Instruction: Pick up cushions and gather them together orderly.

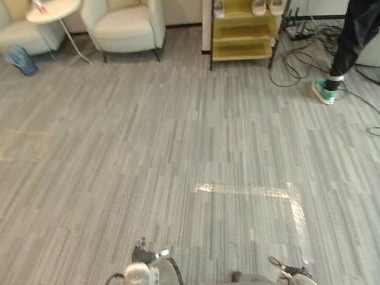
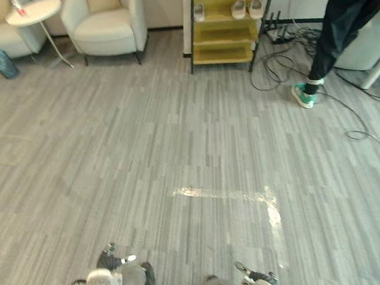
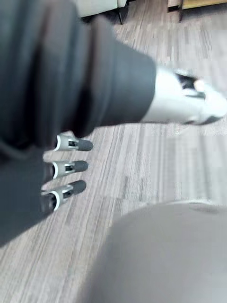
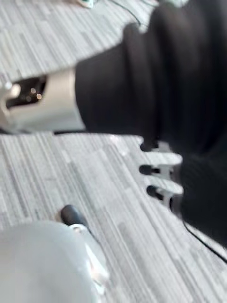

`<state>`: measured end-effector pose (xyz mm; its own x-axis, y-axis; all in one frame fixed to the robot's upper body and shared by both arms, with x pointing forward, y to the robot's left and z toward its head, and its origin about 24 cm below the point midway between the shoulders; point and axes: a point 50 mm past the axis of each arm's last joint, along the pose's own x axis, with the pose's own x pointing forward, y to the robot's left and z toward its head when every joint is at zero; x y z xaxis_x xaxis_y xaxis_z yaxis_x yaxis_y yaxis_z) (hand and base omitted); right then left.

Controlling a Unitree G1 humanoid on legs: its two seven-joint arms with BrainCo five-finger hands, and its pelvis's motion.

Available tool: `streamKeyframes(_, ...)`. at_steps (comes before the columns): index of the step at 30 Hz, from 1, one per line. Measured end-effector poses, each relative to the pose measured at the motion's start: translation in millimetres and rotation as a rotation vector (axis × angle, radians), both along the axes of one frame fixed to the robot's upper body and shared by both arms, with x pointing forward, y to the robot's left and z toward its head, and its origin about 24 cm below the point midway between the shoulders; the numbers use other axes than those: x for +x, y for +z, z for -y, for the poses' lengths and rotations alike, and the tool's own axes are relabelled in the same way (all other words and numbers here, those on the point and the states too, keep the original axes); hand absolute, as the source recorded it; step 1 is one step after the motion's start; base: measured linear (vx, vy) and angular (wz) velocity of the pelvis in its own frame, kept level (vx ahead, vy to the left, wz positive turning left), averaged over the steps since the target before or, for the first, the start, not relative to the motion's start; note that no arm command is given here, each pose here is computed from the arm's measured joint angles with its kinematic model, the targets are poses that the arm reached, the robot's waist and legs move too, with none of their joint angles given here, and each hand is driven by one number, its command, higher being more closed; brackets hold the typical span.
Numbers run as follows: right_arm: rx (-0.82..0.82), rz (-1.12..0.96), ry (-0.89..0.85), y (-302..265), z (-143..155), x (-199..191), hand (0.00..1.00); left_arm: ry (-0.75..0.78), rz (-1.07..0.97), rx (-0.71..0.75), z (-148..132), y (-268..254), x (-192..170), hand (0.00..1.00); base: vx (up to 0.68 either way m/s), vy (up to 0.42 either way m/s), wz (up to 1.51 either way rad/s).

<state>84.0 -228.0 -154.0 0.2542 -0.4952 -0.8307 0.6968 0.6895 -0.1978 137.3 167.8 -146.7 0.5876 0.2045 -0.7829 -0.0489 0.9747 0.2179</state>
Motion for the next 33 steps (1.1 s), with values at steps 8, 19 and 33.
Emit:
streamKeyframes(8,-0.023,0.049,0.076,6,-2,16,0.0,0.029,-0.026,0.005,-9,-3,-10,0.0,0.06,0.087,-0.37)
streamKeyframes(19,-0.051,-0.039,0.122,2,18,0,0.0,0.073,-0.082,-0.036,1,-10,-24,0.0,0.28,-0.193,0.22)
streamKeyframes(33,-0.036,-0.126,0.065,-3,23,-27,0.0,0.008,-0.009,-0.046,7,-2,-9,0.0,0.31,0.019,-0.04)
